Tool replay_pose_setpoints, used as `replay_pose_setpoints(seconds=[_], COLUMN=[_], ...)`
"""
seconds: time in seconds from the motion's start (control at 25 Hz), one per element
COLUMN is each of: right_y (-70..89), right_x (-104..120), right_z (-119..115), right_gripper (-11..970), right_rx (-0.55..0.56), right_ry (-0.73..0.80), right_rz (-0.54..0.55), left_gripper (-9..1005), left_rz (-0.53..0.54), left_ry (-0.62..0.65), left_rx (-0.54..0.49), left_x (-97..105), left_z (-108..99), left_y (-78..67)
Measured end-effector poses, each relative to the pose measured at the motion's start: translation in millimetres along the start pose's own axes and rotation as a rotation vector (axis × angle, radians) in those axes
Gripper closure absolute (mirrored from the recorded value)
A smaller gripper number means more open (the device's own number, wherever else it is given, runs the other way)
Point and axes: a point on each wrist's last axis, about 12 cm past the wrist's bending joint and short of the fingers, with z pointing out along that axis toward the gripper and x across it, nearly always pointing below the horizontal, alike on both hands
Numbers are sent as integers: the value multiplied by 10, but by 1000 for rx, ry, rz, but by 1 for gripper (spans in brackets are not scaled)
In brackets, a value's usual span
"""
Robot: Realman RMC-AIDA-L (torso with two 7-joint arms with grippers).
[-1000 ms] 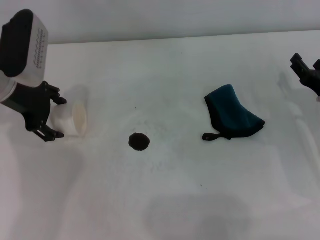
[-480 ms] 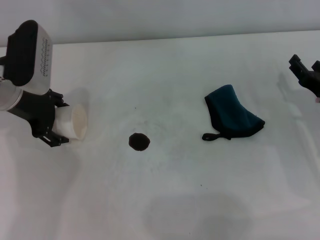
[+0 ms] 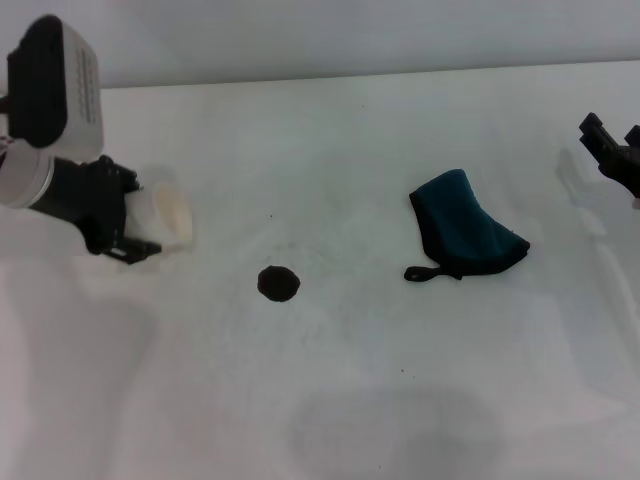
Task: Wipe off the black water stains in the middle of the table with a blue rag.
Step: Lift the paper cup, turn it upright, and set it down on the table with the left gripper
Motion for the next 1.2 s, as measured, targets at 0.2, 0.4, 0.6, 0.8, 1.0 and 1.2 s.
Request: replay_pose_setpoints(seconds=[0.2, 0.4, 0.6, 0.8, 1.0, 1.2], right_y=[2, 3, -15, -26, -17, 5], right_x=[-3, -18, -41, -74, -112, -143], right_z=[3, 13, 18, 27, 53, 81], right_gripper=[177, 177, 177, 176, 176, 176], right_rx=[-1, -4, -7, -15, -43, -71], right_ry=[-1, -6, -8, -16, -17, -16], right_rz=[0, -4, -13, -26, -59, -80], left_gripper=[278, 296, 295, 295, 296, 296], left_rz=[-99, -244, -356, -505, -619, -692], left_ry=[-113, -302, -504, -703, -825, -823], left_rx=[-81, -199, -293, -442, -637, -721], left_x=[-43, -24, 107, 303, 434, 450], left_z=[-18, 8, 141, 288, 370, 475], left_y=[61, 55, -164, -530, -866, -1058])
